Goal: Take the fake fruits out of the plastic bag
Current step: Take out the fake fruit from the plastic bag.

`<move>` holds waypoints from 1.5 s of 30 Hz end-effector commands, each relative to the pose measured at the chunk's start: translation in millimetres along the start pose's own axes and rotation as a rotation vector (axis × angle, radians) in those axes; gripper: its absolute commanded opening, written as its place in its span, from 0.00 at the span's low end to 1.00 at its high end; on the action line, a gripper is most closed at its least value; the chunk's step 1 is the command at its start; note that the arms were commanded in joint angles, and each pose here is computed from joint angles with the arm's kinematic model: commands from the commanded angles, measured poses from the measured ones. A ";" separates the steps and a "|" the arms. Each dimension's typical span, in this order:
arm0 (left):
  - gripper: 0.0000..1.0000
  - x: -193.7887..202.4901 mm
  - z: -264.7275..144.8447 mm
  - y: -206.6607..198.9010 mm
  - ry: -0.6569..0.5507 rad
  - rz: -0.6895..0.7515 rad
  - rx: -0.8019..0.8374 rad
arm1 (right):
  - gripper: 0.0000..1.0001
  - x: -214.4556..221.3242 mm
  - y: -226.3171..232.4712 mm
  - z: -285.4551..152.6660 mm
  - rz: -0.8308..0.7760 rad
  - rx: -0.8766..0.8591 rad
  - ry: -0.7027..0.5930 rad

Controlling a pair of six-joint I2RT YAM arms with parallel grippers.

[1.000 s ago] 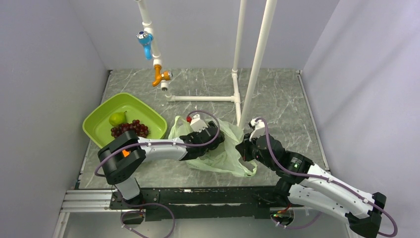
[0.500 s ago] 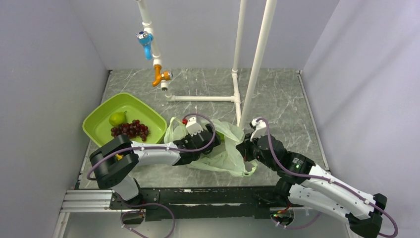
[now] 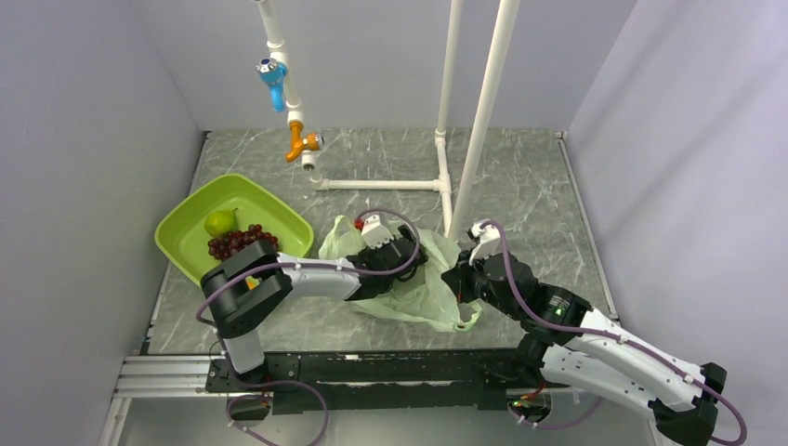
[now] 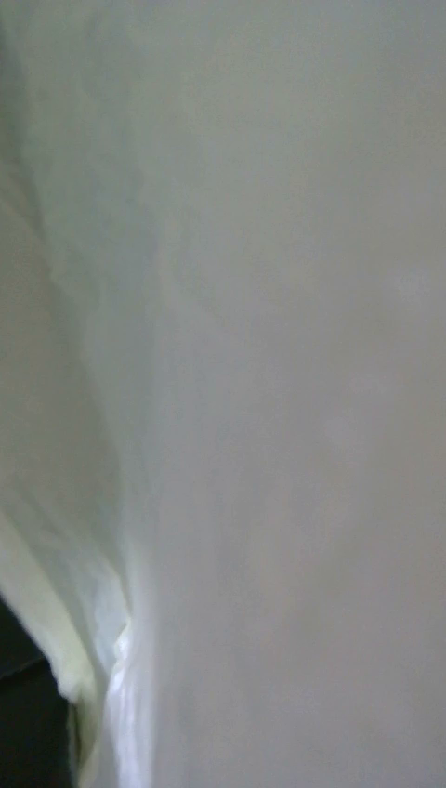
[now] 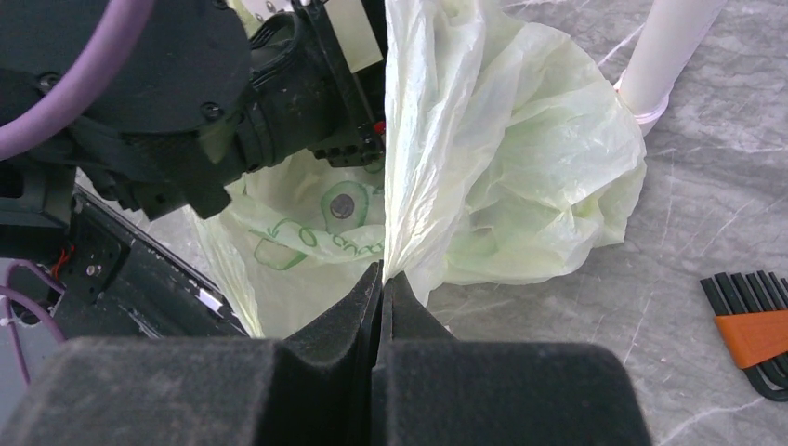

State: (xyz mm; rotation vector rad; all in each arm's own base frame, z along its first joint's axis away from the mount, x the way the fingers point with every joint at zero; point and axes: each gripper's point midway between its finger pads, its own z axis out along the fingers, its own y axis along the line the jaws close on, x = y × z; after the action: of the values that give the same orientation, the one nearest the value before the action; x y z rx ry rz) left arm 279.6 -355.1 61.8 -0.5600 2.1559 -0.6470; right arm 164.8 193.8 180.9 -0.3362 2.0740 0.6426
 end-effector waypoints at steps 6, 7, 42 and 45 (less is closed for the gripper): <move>0.94 -15.2 22.3 -4.6 -0.088 -0.080 -0.121 | 0.00 -13.5 8.7 -1.8 -0.005 -0.033 -0.038; 0.94 -14.5 25.1 -3.9 -0.093 -0.070 -0.131 | 0.00 -13.0 8.4 -1.5 -0.005 -0.032 -0.038; 0.32 -2.0 -135.0 -29.1 0.311 0.271 0.529 | 0.00 -12.1 8.4 19.3 -0.038 -0.014 -0.048; 0.31 -4.0 -168.4 -34.9 0.353 0.262 0.659 | 0.00 -16.7 8.0 26.3 -0.051 0.008 -0.054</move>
State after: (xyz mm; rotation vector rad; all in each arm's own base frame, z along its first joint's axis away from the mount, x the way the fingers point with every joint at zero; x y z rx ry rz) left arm 190.6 -323.9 131.0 -0.0011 2.2135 -1.0049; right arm 174.9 205.7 169.1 -0.3728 2.0817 0.6086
